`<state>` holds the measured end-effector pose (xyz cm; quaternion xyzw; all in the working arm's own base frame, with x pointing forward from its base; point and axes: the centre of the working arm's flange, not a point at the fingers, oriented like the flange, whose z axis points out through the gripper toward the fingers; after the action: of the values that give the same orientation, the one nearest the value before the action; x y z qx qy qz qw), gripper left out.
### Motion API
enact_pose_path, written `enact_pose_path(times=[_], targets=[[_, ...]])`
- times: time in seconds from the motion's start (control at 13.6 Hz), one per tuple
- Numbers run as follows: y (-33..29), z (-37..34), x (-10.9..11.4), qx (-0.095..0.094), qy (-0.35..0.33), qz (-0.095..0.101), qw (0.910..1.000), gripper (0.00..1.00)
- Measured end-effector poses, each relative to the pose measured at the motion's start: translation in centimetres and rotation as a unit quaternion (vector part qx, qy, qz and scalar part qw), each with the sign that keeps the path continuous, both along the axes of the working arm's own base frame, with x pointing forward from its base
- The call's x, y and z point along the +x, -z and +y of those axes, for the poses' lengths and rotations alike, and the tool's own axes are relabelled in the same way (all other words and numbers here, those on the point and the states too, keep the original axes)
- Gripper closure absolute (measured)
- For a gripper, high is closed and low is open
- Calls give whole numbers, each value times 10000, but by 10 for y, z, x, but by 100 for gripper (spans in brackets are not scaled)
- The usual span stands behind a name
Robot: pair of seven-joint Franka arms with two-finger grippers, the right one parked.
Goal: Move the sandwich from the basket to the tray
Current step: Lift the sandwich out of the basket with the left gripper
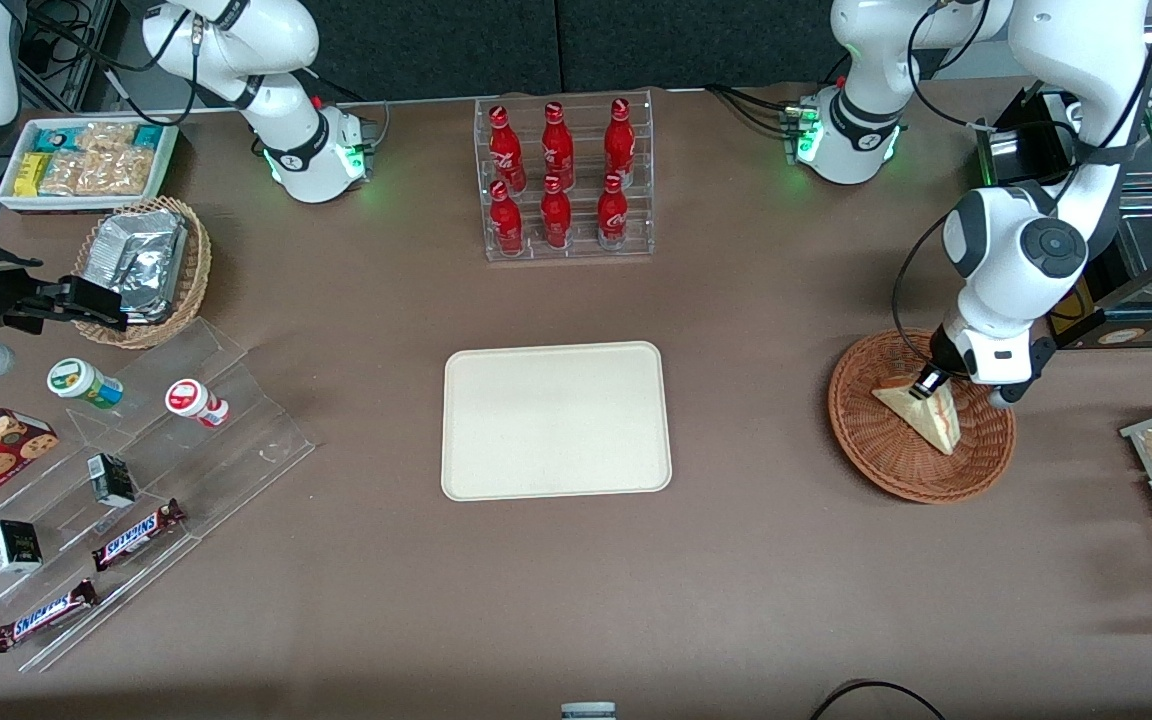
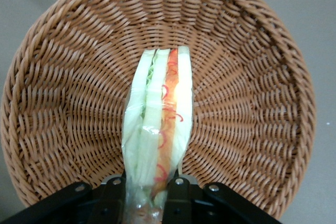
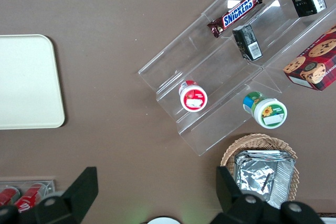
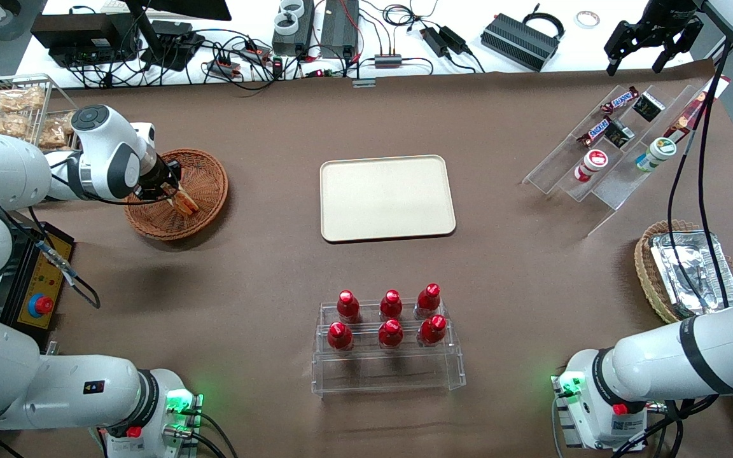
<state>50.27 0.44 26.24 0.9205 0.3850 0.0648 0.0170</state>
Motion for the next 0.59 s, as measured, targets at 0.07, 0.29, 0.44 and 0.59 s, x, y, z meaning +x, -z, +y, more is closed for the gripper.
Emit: enact_pose_path(times=[0.07, 0.29, 0.44, 0.59], targets=[[-7, -1, 2, 5, 23, -53, 10000, 75], [-45, -9, 8, 107, 202, 166, 9996, 75], [-89, -24, 17, 218, 419, 467, 9978, 75], [-142, -51, 27, 297, 652, 700, 9950, 75]])
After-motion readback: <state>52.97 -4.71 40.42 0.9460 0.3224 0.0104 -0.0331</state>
